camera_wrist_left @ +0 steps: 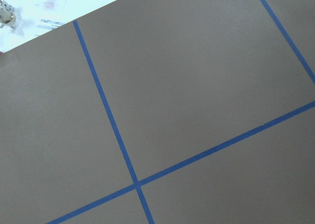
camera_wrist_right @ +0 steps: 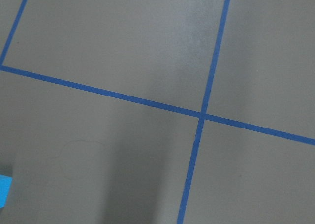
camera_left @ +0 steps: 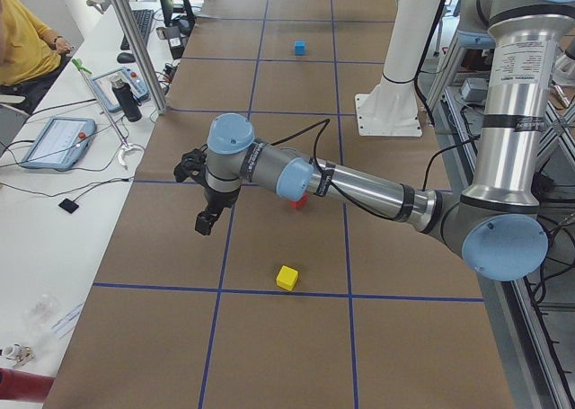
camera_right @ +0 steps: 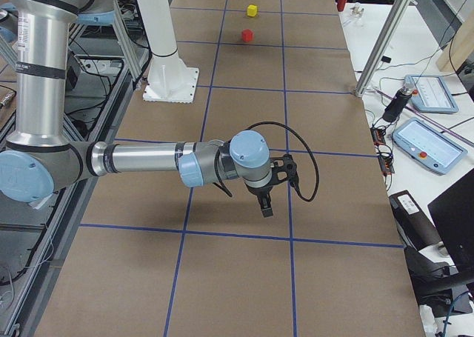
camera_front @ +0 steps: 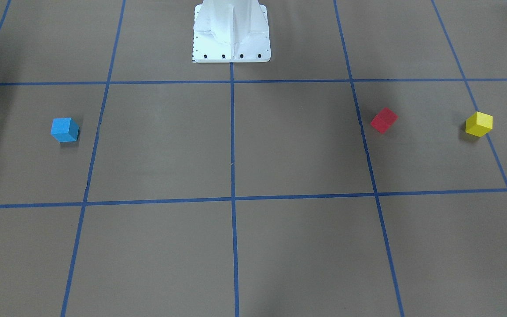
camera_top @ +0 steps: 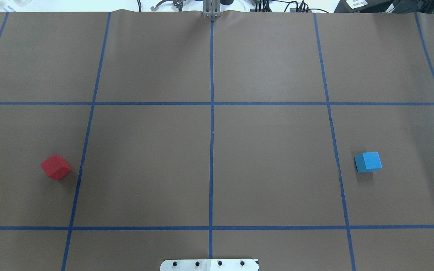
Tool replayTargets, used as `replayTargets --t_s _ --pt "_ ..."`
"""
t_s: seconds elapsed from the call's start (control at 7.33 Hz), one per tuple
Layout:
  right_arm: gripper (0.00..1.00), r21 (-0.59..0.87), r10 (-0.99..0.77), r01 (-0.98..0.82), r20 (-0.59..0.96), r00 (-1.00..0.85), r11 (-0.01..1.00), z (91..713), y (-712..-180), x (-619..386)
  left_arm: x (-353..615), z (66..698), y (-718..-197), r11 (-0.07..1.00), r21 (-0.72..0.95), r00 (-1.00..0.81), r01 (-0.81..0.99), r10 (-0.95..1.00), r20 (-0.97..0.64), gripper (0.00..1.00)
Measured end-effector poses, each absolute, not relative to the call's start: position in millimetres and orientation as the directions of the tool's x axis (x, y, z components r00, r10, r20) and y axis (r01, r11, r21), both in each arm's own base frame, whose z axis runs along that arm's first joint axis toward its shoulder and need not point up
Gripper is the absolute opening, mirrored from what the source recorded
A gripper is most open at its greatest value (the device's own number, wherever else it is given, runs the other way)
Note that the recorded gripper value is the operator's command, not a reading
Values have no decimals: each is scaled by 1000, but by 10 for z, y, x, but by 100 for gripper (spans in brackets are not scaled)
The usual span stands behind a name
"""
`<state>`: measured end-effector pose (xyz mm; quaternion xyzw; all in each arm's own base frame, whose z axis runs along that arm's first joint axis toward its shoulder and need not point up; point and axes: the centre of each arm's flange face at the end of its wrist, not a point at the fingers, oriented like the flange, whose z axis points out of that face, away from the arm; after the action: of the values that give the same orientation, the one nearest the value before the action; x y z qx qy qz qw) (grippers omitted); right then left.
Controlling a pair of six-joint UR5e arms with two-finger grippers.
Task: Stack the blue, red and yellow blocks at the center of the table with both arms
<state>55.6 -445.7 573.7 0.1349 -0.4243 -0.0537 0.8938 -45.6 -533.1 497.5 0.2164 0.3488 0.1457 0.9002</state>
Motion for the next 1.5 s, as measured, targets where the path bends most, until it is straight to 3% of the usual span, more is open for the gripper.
replayTargets --t_s 0.68,1.09,1.5 --pt "100 124 -27 -95 737 675 988 4748 -4279 -1162 -455 4964 -5346 861 495 713 -113 417 -563 100" --pt "100 155 -29 -115 708 706 981 4837 -3828 -2213 -455 4958 -5345 861 497 713 -113 418 -563 100" --pt "100 223 -111 -70 705 700 972 5164 -3580 -2577 -455 4940 -5339 859 500 713 -113 420 -561 100"
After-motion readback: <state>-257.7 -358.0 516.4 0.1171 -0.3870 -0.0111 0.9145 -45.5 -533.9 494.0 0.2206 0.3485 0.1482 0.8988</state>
